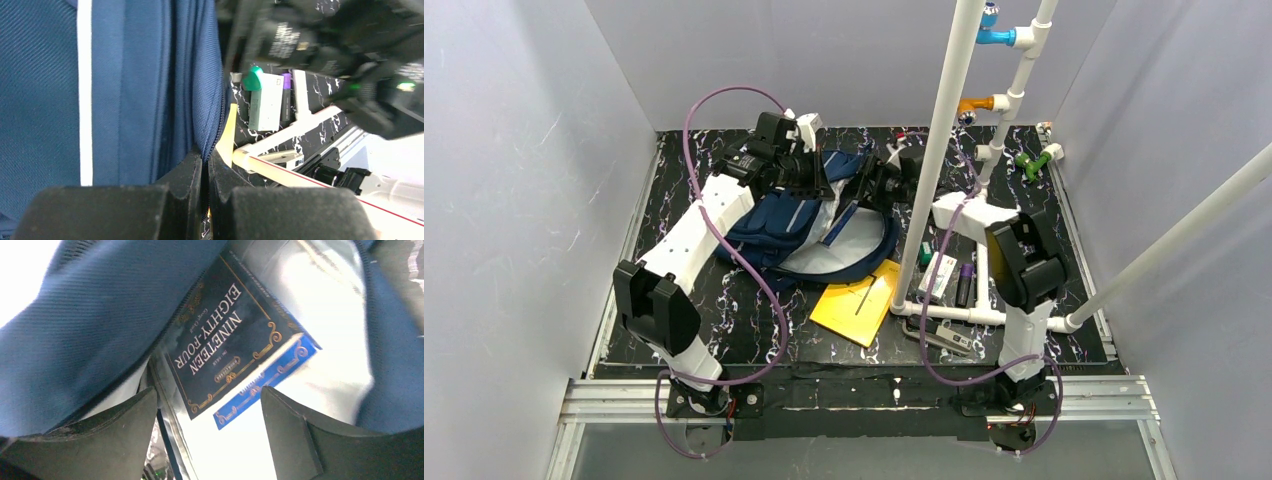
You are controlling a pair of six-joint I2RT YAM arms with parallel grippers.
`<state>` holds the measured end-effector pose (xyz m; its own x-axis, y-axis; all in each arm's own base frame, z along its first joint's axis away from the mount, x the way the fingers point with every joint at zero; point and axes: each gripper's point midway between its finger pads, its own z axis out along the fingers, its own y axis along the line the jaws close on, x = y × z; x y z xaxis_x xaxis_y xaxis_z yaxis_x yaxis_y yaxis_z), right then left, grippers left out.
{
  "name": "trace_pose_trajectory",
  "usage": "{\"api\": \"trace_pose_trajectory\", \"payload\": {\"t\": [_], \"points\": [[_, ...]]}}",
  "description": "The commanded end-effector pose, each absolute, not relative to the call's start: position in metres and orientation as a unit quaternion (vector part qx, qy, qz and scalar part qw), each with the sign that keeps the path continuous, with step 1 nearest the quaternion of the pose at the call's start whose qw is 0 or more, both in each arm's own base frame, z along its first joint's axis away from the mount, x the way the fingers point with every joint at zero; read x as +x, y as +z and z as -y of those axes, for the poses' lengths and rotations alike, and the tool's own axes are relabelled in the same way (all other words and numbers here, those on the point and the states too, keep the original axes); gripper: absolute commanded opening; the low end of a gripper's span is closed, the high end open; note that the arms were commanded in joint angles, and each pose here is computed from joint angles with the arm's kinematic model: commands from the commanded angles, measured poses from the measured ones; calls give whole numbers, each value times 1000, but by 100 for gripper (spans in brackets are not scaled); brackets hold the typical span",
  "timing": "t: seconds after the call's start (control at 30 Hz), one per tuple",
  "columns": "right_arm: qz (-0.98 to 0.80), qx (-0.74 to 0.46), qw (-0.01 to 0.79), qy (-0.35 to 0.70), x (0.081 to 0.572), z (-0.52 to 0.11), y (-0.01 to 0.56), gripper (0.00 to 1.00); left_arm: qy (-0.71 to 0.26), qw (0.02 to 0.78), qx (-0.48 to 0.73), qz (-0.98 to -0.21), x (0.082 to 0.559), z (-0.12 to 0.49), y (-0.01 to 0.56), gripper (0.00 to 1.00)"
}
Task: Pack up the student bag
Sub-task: Place the book in the student bag.
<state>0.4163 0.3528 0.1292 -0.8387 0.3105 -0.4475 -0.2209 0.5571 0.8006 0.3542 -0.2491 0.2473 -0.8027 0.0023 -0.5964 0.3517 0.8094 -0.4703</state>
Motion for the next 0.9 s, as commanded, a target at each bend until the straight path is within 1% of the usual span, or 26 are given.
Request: {"api": "trace_pose_trajectory", "payload": {"t": [0.0, 0.07, 0.13, 0.23, 0.37, 0.5, 0.6, 0.63, 0.73, 0.8, 0.87], "points": [[-853, -33, 307, 422, 409, -312, 154, 85, -270, 327, 52, -904, 362, 220, 252, 0], [-862, -42, 298, 408, 399, -294, 153, 85, -297, 308, 42, -903, 366, 218, 243, 0], [-866, -51, 307, 391, 390, -279, 155, 86, -321, 288, 34, -902, 371, 216, 237, 0], [-876, -58, 307, 367, 381, -259, 146, 90, -334, 275, 28, -901, 379, 210, 233, 0], [-888, -64, 266, 369, 371, -260, 125, 91, -350, 278, 33, -894, 395, 200, 242, 0], [-888, -59, 244, 385, 366, -272, 115, 92, -364, 249, 41, -897, 397, 196, 245, 0], [-889, -57, 232, 391, 362, -283, 108, 93, -401, 233, 43, -885, 382, 205, 246, 8], [-888, -52, 228, 395, 360, -286, 106, 93, -414, 232, 36, -880, 378, 207, 245, 13], [-891, -25, 217, 398, 358, -292, 95, 94, -430, 230, 18, -873, 368, 209, 245, 33], [-886, -3, 215, 411, 359, -298, 91, 94, -440, 219, 11, -871, 360, 210, 246, 41], [-882, 13, 207, 423, 357, -305, 88, 94, -442, 218, 13, -870, 348, 209, 247, 47]]}}
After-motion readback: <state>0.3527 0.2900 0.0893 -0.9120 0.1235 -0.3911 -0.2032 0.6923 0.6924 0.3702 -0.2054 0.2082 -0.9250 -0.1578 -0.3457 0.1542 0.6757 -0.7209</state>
